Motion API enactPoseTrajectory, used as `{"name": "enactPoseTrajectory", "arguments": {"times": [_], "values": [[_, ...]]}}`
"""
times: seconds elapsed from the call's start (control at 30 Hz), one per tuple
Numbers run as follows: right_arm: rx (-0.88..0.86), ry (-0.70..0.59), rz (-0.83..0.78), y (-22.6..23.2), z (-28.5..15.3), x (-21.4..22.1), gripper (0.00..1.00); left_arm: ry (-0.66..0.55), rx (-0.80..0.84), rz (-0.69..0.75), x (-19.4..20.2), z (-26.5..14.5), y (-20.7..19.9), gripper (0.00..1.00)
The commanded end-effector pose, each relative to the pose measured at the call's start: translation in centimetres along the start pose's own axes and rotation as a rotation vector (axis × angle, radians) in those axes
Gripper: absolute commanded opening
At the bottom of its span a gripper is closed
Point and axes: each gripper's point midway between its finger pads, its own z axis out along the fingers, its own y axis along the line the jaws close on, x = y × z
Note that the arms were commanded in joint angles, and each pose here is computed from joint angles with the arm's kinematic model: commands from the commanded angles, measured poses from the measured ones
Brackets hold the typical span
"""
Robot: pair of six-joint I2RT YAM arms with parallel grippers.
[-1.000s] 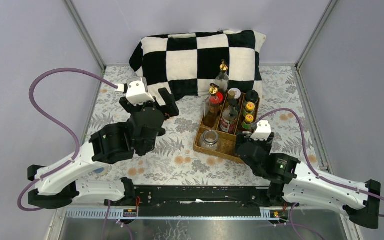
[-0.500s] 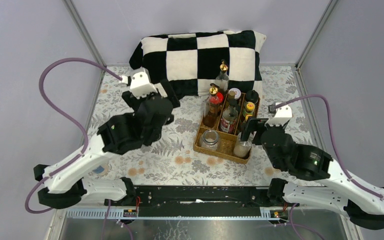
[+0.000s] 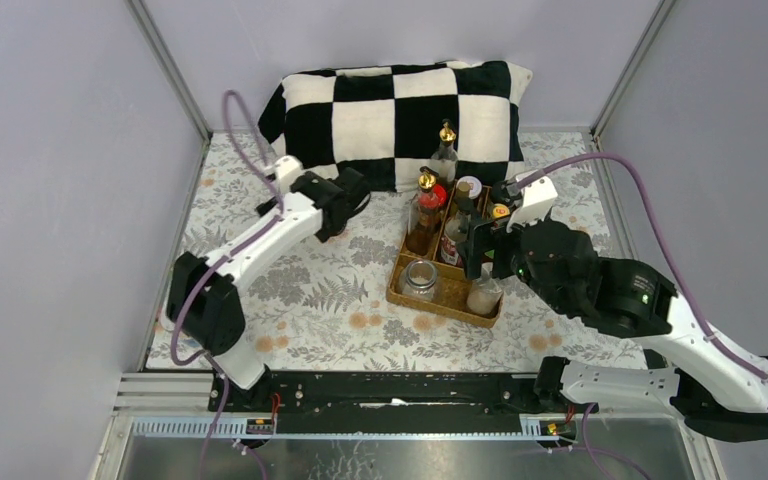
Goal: Organize the condiment bottles
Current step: Place the bottle in the storage box.
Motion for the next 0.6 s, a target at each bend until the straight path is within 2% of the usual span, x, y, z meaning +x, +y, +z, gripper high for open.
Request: {"name": "enactPoseTrajectory", "arguments": {"times": [0.0,0.17,0.37,0.57], "values": [[-0.096,0.021,-0.049,1.4,-0.8,-0.6,0.91,-0.009,-0.146,-0.293,-0.1,-0.1,6.6,0.99],[-0.153,0.059,-0.069,2.8,-0.2,0.5,0.91,0.048,-0.224,-0.458,4.6,0.8,10.9,0.99],[-0.224,0.102,-0.051,3.8,-0.4,2.2,0.91,0.076,-0.339,-0.501,8.1,2.2,15.9,0.99],[-0.255,0.119,-0.036,4.0,-0.9,2.8,0.90,0.029,-0.382,-0.498,6.7,3.1,18.8,0.99]]}}
